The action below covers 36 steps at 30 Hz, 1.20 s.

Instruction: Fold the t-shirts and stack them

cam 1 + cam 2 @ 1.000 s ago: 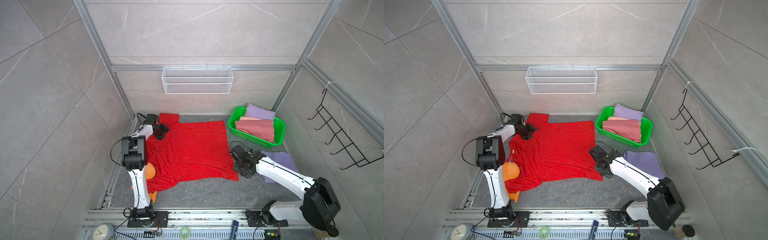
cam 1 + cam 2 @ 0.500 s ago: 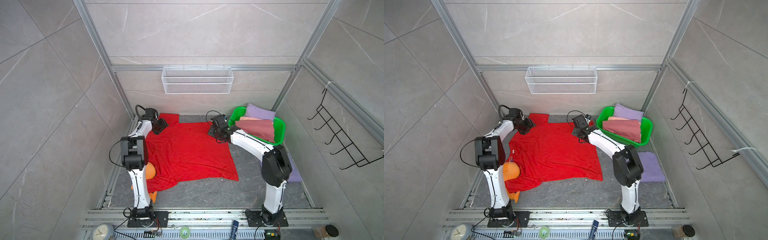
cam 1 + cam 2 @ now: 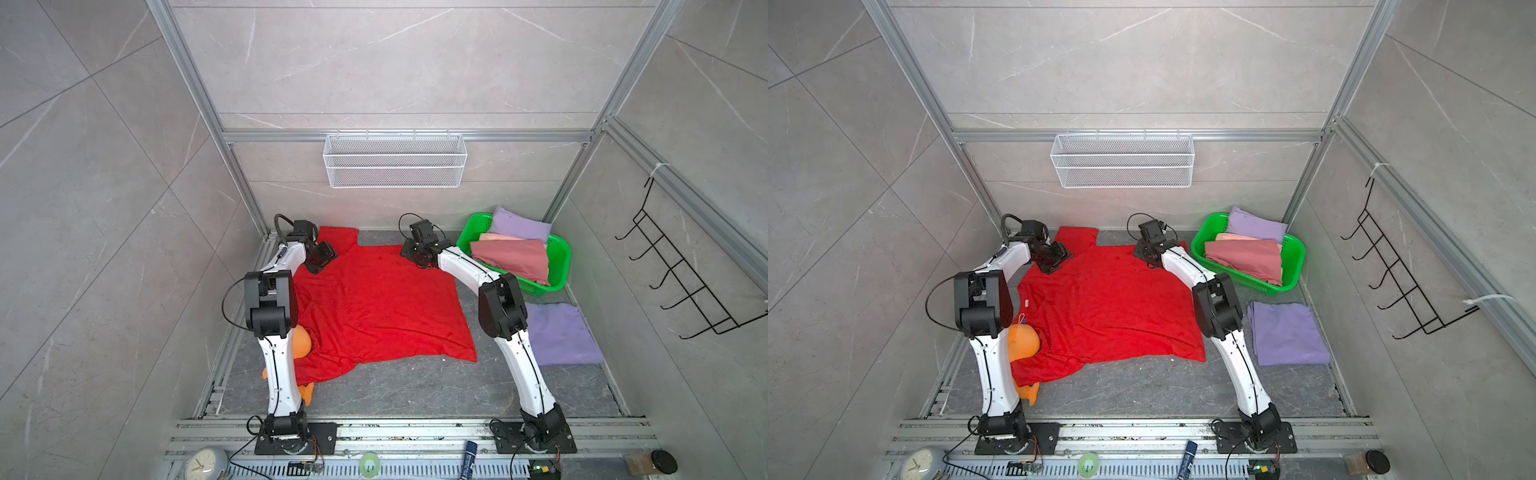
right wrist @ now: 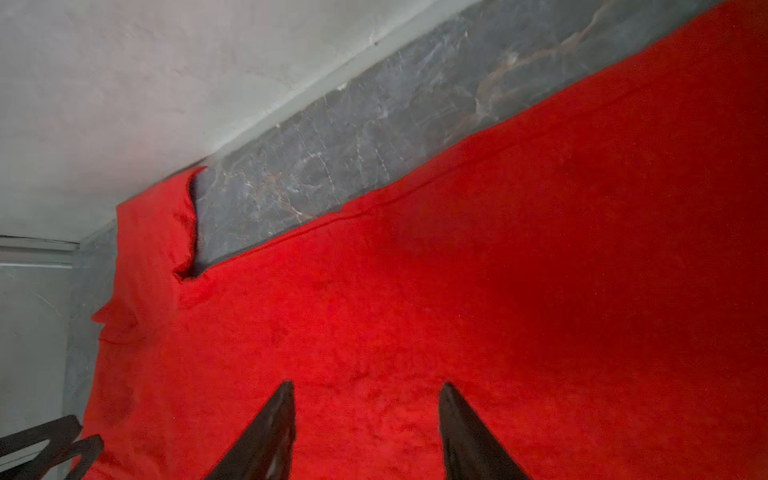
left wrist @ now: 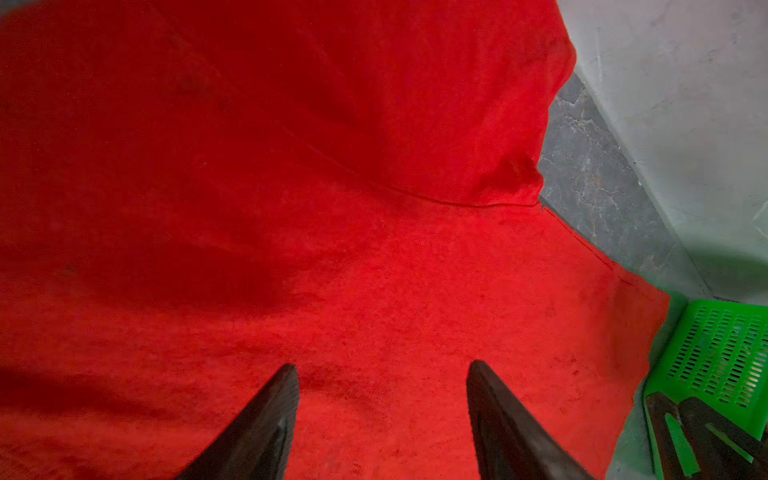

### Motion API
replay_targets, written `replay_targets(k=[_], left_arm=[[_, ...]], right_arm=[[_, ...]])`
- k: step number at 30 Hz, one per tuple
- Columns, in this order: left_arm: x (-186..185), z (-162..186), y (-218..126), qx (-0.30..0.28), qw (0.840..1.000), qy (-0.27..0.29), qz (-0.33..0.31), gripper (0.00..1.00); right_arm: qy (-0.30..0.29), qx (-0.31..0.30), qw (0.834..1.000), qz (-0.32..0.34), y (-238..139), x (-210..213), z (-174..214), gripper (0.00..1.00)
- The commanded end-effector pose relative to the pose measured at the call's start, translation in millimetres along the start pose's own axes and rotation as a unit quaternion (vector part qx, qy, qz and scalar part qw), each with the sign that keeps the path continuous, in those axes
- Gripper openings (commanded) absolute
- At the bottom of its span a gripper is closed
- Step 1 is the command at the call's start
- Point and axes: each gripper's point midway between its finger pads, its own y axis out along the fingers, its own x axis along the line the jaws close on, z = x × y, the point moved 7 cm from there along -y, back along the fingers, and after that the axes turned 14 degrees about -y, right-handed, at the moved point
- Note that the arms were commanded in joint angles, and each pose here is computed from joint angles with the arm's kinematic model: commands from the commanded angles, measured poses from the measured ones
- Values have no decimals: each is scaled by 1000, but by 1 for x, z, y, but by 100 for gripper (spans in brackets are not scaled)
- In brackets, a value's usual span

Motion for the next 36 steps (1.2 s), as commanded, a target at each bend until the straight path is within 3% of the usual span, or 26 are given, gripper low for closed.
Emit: replay_targets(k=[1, 8, 22, 29, 32, 36], left_arm=[[18, 3, 7, 18, 1000, -5, -24, 67], [44, 20, 4, 51, 998, -27, -35, 67], [81, 59, -30, 90, 992, -47, -76, 65], [36, 28, -54, 50, 999, -1, -12, 65], [11, 1, -53, 23, 1000, 14, 15, 65], [-2, -23, -32, 15, 999, 10, 27, 65]], right_arm=[[-3, 62, 998, 23, 9, -9, 25, 56], [-25, 146, 986, 70, -7, -28, 59, 56], [10, 195, 977, 82, -72, -51, 118, 56], [-23, 111, 991, 70, -91, -29, 69, 57], [-28, 62, 995, 70, -82, -16, 34, 57], [-10, 41, 996, 85, -56, -13, 9, 58]])
